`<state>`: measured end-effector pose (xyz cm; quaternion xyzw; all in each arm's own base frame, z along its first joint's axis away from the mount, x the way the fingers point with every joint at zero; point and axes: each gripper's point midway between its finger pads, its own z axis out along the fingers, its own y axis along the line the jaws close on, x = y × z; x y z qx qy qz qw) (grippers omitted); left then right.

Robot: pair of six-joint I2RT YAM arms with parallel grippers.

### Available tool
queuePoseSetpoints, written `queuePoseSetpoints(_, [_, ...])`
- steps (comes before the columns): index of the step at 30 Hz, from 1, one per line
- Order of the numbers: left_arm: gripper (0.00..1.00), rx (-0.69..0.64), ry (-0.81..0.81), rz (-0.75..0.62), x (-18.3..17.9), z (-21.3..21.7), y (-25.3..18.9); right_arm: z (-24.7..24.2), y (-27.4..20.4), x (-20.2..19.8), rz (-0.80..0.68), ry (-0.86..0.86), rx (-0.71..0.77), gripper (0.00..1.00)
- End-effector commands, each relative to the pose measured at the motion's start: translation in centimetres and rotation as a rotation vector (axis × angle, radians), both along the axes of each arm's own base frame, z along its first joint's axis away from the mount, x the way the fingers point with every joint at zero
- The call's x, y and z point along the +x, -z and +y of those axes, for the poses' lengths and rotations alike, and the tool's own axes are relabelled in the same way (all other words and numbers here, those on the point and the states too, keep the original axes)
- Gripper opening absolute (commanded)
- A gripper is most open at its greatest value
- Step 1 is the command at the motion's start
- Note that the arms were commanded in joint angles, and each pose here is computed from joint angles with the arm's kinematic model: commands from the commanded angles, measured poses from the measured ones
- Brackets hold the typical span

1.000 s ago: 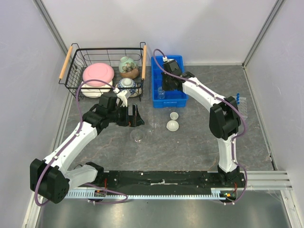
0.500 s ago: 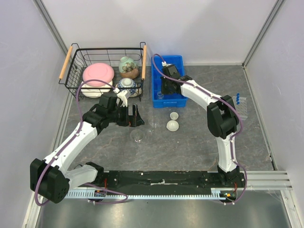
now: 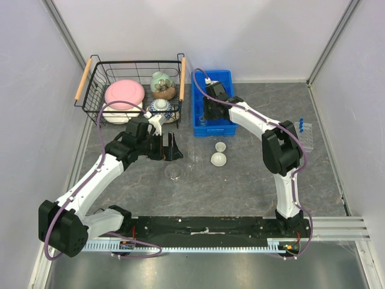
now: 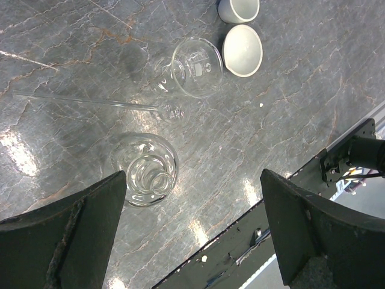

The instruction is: Organize the chemistry lab equipment

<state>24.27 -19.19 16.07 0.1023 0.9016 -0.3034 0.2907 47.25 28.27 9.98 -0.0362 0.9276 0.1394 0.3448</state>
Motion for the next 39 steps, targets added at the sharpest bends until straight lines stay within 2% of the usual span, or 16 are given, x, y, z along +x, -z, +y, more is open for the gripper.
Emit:
queuePoseSetpoints(1, [0.99, -0.025, 0.032, -0.043, 0.5, -0.4, -0.8, 0.1, -2.3, 0.2, -0.044, -0.003, 0.025, 0.36])
queuePoseSetpoints(9, [0.99, -0.027, 0.037, -0.04, 0.4, -0.5, -0.7, -0.7, -7.3, -1.3, -0.129, 0.0, -0.001, 0.43])
queuePoseSetpoints(15, [0.99, -0.027, 0.036, -0.043, 0.3, -0.5, -0.8, -1.0, -9.7, -5.7, -0.16, -0.047, -0.02, 0.45])
queuePoseSetpoints(24, [1.0, -0.031, 0.031, -0.056, 0.3, -0.4, -1.1, 1.0, -6.7, -13.0, -0.056, -0.19, -0.049, 0.48])
queuePoseSetpoints(31, [1.0, -0.047, 0.03, -0.086, 0.1, -0.3, -1.8, 2.0, -2.8, -14.6, 0.014, -0.208, -0.05, 0.47])
queuePoseSetpoints(39, [1.0, -0.05, 0.029, -0.095, 0.1, -0.3, -2.0, 3.2, -0.8, -15.4, 0.049, -0.23, -0.06, 0.47])
